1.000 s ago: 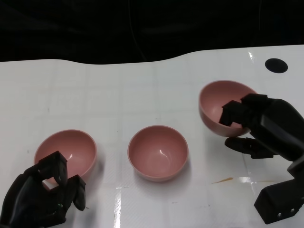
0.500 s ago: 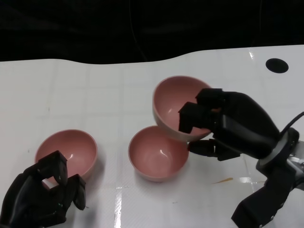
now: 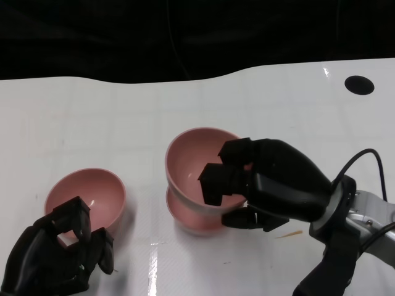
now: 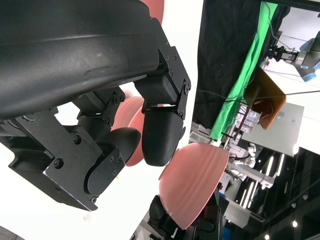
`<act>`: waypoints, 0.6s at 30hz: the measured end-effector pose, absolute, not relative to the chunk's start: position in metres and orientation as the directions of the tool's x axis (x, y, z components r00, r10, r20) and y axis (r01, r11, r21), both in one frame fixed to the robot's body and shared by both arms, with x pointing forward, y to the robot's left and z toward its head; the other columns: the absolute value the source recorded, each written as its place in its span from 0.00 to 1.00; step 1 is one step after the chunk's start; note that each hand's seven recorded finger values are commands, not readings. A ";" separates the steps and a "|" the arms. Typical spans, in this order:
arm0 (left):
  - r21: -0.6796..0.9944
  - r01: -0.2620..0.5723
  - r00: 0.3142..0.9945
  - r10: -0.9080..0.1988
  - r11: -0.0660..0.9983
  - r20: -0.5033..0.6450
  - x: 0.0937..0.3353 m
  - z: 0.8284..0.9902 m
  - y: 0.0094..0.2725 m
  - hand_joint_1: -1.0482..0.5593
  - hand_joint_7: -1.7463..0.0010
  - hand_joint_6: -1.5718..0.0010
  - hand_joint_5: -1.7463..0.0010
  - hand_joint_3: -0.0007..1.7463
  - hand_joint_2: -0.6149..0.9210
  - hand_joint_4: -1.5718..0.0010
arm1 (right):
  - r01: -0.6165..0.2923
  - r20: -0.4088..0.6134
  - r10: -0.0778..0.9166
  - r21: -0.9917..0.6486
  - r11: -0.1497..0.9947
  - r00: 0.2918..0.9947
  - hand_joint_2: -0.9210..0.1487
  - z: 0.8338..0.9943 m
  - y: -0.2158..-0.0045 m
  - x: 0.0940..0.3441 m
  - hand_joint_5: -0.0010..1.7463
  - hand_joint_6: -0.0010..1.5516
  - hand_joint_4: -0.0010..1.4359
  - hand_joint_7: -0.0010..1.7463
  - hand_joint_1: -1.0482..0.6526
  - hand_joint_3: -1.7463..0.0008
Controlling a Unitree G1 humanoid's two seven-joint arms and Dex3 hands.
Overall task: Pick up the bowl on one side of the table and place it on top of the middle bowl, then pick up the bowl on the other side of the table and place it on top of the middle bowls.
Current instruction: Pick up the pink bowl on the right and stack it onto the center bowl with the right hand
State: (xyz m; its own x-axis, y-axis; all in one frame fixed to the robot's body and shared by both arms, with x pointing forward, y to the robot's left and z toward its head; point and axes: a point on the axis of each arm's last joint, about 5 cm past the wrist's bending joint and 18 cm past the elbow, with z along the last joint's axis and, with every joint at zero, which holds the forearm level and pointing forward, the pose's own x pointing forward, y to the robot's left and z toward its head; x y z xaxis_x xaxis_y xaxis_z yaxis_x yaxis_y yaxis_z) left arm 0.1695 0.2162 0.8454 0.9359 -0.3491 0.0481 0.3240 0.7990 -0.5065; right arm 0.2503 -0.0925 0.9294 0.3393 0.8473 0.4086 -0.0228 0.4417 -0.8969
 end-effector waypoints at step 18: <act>-0.517 0.323 0.937 -0.346 0.793 0.053 0.169 0.844 0.215 0.63 0.00 0.48 0.00 0.80 0.65 0.42 | -0.106 0.310 0.879 -0.923 0.369 0.361 0.31 0.906 -0.088 0.252 1.00 0.41 0.62 1.00 0.55 0.61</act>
